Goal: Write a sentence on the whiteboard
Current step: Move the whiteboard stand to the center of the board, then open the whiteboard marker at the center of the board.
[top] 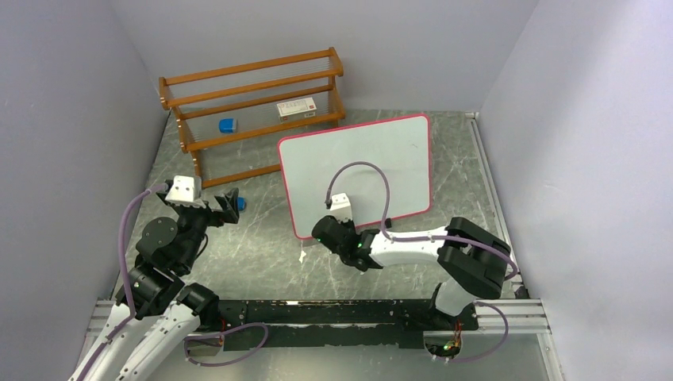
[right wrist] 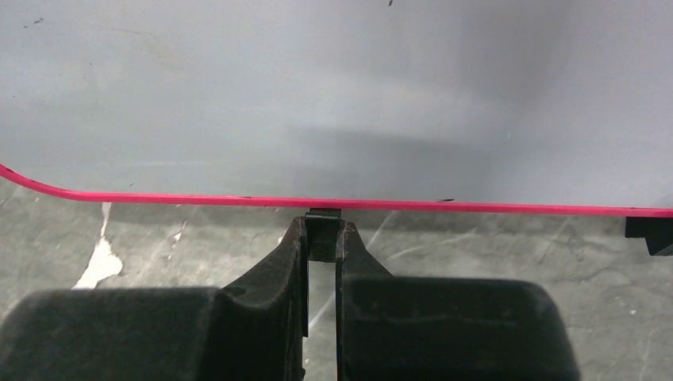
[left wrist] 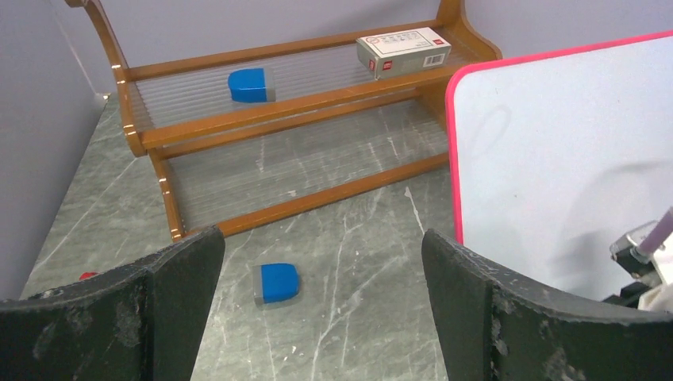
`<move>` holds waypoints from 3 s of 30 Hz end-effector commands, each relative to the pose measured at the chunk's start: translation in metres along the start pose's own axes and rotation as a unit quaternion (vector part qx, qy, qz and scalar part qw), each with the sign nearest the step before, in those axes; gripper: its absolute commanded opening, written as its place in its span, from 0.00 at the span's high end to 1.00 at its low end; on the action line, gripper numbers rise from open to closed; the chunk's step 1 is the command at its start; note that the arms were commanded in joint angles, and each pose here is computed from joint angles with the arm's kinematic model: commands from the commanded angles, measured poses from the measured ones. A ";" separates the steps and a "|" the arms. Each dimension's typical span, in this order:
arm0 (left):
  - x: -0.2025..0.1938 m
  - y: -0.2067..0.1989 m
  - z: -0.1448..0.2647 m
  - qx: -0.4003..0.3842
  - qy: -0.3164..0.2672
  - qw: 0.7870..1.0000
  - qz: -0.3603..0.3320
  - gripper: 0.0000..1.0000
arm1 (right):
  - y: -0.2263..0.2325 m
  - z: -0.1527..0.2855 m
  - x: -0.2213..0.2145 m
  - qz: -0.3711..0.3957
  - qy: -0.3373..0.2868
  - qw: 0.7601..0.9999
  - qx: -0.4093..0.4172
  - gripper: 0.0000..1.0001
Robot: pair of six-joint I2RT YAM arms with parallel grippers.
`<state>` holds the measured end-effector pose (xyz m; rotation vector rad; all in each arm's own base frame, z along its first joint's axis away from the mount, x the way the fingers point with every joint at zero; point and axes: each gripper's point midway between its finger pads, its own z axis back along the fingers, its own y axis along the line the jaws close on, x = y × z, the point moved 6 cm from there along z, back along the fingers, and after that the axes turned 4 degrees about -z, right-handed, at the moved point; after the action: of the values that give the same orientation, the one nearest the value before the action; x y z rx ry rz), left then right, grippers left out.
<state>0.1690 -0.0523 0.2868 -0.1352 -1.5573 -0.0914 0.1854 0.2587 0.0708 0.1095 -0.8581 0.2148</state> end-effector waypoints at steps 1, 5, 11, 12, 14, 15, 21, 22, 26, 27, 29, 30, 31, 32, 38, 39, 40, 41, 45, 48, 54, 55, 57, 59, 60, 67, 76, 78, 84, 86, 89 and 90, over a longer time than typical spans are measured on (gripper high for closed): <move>0.006 0.007 0.003 0.027 -0.008 1.000 0.011 0.02 | 0.008 0.007 -0.009 -0.021 -0.012 1.000 -0.006 1.00; 0.005 0.009 0.002 0.038 -0.004 0.999 0.011 0.02 | 0.004 0.011 -0.011 -0.032 -0.020 0.999 -0.008 1.00; 0.003 0.012 0.001 0.053 0.000 0.999 0.013 0.02 | 0.003 0.014 -0.004 -0.033 -0.034 0.999 -0.006 0.97; 0.003 0.012 0.001 0.053 0.001 0.999 0.012 0.02 | 0.003 0.014 -0.004 -0.034 -0.034 0.999 -0.005 0.93; 0.002 0.012 0.000 0.055 0.003 0.998 0.012 0.02 | 0.004 0.015 -0.003 -0.036 -0.035 0.999 0.000 0.83; 0.001 0.013 -0.001 0.061 0.004 0.998 0.014 0.02 | 0.004 0.016 -0.003 -0.039 -0.036 0.999 0.001 0.77; -0.004 0.018 -0.007 0.095 0.021 0.995 0.019 0.02 | 0.000 0.032 0.012 -0.050 -0.057 0.997 0.018 0.51; -0.004 0.019 -0.009 0.100 0.024 0.995 0.019 0.02 | -0.001 0.036 0.016 -0.052 -0.062 0.997 0.020 0.47; -0.008 0.019 -0.016 0.111 0.050 0.992 0.014 0.02 | -0.013 0.057 0.032 -0.060 -0.085 0.994 0.027 0.32; -0.008 0.018 -0.018 0.111 0.054 0.992 0.013 0.02 | -0.018 0.063 0.036 -0.063 -0.092 0.993 0.027 0.28; -0.013 0.017 -0.025 0.114 0.072 0.991 0.008 0.02 | -0.028 0.077 0.046 -0.069 -0.110 0.991 0.025 0.19; -0.015 0.017 -0.028 0.122 0.084 0.989 0.008 0.02 | -0.033 0.083 0.051 -0.071 -0.120 0.990 0.023 0.14; -0.017 0.018 -0.030 0.131 0.095 0.987 0.008 0.02 | -0.039 0.090 0.055 -0.075 -0.130 0.988 0.021 0.08; -0.019 0.019 -0.033 0.140 0.106 0.985 0.004 0.02 | -0.045 0.096 0.060 -0.079 -0.139 0.987 0.018 0.02; -0.038 0.029 -0.054 0.197 0.172 0.965 0.022 0.02 | -0.079 0.131 0.087 -0.104 -0.192 0.976 -0.009 0.00; -0.040 0.033 -0.058 0.208 0.185 0.960 0.031 0.02 | -0.085 0.136 0.090 -0.110 -0.200 0.974 -0.020 0.00; -0.044 0.038 -0.061 0.223 0.199 0.954 0.040 0.02 | -0.091 0.142 0.094 -0.114 -0.207 0.971 -0.029 0.00; -0.046 0.043 -0.065 0.241 0.210 0.946 0.048 0.02 | -0.096 0.147 0.097 -0.115 -0.213 0.969 -0.038 0.00; -0.059 0.068 -0.076 0.309 0.259 0.912 0.080 0.02 | -0.114 0.164 0.107 -0.114 -0.238 0.963 -0.054 0.00; -0.071 0.094 -0.084 0.346 0.290 0.882 0.133 0.02 | -0.124 0.174 0.110 -0.119 -0.253 0.958 -0.060 0.00; -0.093 0.147 -0.086 0.408 0.310 0.828 0.227 0.02 | -0.138 0.187 0.112 -0.138 -0.268 0.952 -0.054 0.00; -0.096 0.154 -0.086 0.429 0.311 0.818 0.225 0.02 | -0.139 0.189 0.111 -0.142 -0.269 0.951 -0.050 0.00; -0.103 0.165 -0.089 0.453 0.318 0.801 0.229 0.02 | -0.140 0.191 0.110 -0.147 -0.270 0.951 -0.043 0.00; -0.114 0.174 -0.094 0.469 0.328 0.784 0.239 0.03 | -0.142 0.192 0.108 -0.148 -0.270 0.950 -0.040 0.00; -0.120 0.178 -0.097 0.472 0.334 0.777 0.247 0.04 | -0.143 0.192 0.108 -0.150 -0.270 0.950 -0.040 0.00; -0.161 0.193 -0.119 0.476 0.373 0.750 0.268 0.17 | -0.148 0.195 0.105 -0.151 -0.256 0.953 -0.055 0.00; -0.190 0.210 -0.133 0.475 0.397 0.737 0.271 0.48 | -0.143 0.190 0.102 -0.152 -0.243 0.957 -0.053 0.00; -0.198 0.211 -0.136 0.470 0.407 0.734 0.273 0.53 | -0.140 0.187 0.101 -0.148 -0.238 0.958 -0.053 0.00; -0.223 0.209 -0.128 0.475 0.436 0.714 0.273 0.58 | -0.136 0.184 0.102 -0.142 -0.234 0.960 -0.053 0.00; -0.227 0.208 -0.125 0.480 0.444 0.708 0.266 0.61 | -0.134 0.183 0.103 -0.140 -0.234 0.961 -0.053 0.00; -0.233 0.208 -0.119 0.486 0.461 0.697 0.256 0.64 | -0.133 0.181 0.102 -0.139 -0.234 0.961 -0.057 0.00; -0.235 0.207 -0.117 0.486 0.466 0.694 0.254 0.65 | -0.133 0.180 0.102 -0.141 -0.234 0.960 -0.057 0.00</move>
<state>0.3244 0.1285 0.0652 0.2680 -0.4328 0.9823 0.1452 0.1110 0.2564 0.1575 -1.2872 -0.0870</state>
